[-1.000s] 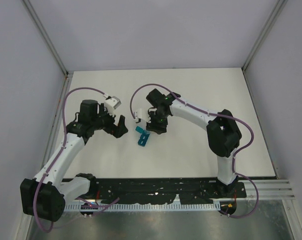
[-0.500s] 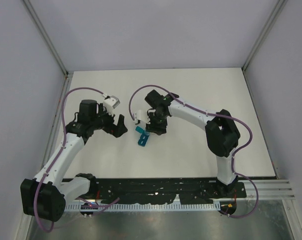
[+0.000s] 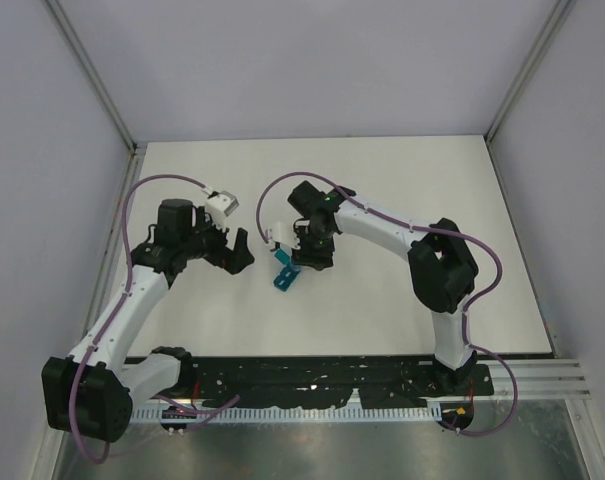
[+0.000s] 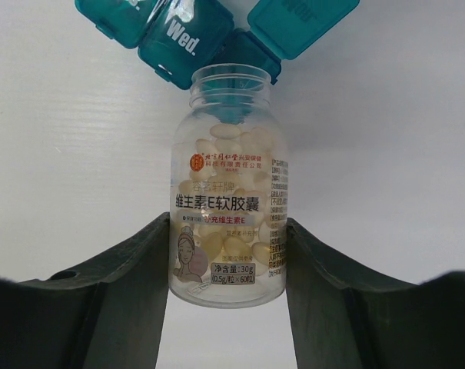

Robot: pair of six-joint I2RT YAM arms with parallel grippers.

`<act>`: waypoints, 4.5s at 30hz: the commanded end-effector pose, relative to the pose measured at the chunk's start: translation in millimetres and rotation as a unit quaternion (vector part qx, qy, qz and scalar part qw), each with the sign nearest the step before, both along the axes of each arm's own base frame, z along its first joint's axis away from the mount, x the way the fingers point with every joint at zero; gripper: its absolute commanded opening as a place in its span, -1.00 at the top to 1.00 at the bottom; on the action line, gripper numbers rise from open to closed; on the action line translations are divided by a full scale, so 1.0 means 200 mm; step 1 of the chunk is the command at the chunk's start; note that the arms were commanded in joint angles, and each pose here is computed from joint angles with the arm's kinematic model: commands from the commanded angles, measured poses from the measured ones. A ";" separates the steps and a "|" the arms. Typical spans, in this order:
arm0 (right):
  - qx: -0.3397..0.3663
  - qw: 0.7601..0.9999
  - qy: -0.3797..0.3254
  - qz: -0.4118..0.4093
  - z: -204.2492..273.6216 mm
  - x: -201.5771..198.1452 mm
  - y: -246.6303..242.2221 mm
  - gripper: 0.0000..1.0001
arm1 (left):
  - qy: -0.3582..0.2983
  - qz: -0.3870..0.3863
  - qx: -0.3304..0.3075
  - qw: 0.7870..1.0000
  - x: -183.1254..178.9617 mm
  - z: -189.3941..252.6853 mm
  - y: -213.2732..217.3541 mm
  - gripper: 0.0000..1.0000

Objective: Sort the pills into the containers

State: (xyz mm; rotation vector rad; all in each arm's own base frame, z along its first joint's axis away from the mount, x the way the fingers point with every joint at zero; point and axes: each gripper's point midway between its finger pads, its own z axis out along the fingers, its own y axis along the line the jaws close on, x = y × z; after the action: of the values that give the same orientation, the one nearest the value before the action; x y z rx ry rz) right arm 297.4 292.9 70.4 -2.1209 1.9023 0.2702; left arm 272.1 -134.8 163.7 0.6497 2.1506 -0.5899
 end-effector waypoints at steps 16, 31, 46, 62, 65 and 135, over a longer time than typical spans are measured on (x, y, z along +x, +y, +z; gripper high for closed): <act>0.001 1.000 -0.023 0.015 0.08 0.03 0.04 0.89 | 0.000 0.003 -0.018 1.000 0.02 0.03 0.00 -0.99; -0.005 0.999 -0.027 0.017 0.09 0.03 0.03 0.88 | 0.005 0.004 -0.022 1.000 0.01 0.03 0.00 -0.99; -0.005 0.999 -0.027 0.018 0.09 0.03 0.04 0.89 | 0.009 0.003 -0.024 1.000 0.01 0.02 0.00 -0.99; 0.004 0.999 -0.032 0.014 0.10 0.03 0.04 0.88 | 0.014 0.006 -0.026 1.000 0.02 0.02 0.01 -0.99; 0.006 0.999 -0.032 0.013 0.10 0.03 0.04 0.88 | 0.013 0.005 -0.026 1.000 0.02 0.02 0.01 -0.99; 0.148 0.985 -0.078 -0.050 0.28 -0.02 0.08 0.88 | 0.033 0.016 -0.018 0.999 0.04 -0.04 0.03 -0.99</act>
State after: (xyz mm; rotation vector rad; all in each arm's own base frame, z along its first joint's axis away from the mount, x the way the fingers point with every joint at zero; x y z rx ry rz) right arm 285.8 294.0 91.7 -1.9147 1.8440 0.2957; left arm 274.0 -129.3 149.6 0.5867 2.2224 -0.6430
